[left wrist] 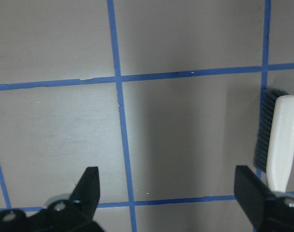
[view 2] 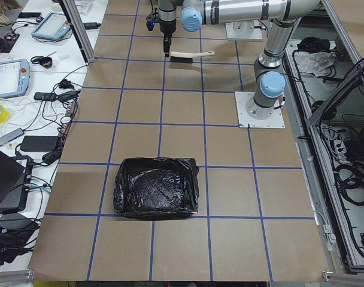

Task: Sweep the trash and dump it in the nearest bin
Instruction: 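Tip the dustpan over the bag with the right gripper while the left gripper withdraws, then bring the empty dustpan back with the right gripper toward the brush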

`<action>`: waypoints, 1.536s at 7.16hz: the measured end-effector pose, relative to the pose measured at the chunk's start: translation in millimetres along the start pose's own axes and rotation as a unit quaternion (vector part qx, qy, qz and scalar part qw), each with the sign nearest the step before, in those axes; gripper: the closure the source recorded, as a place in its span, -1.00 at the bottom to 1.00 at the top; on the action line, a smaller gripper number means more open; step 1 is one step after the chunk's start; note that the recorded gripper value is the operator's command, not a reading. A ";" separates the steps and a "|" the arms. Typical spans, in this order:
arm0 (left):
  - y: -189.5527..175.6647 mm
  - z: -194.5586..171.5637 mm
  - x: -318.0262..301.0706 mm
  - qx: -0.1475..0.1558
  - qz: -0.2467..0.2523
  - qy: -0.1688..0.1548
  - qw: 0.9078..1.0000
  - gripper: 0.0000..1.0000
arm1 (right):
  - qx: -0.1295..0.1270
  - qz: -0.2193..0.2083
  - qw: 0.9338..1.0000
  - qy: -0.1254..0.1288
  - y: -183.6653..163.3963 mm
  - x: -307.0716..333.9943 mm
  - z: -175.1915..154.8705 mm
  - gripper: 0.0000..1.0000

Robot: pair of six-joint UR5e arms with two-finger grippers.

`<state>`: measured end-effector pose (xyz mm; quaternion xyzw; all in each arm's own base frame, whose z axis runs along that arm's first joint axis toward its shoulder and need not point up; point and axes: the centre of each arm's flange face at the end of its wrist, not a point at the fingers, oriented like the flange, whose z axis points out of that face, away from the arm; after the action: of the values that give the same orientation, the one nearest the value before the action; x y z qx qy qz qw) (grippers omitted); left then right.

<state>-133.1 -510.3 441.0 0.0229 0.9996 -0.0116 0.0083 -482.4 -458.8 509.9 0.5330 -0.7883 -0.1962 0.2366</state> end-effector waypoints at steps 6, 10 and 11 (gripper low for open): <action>7.5 -24.6 -24.3 0.003 -0.003 -0.013 1.000 -1.00 | 0.164 0.102 0.981 -0.031 -223.9 44.4 -110.0 1.00; 14.8 -25.3 -22.2 -0.009 -0.003 -0.005 1.000 -1.00 | 0.258 0.242 0.927 -0.126 -408.3 16.3 -177.6 1.00; 15.7 -24.6 -22.3 -0.011 -0.004 -0.005 1.000 -1.00 | 0.255 0.283 0.913 -0.145 -461.7 1.7 -204.3 1.00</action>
<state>-110.5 -495.0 465.6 0.0191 0.9997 -0.0008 0.0139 -18.8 -635.8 416.5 0.2957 -0.9550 0.0115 0.0214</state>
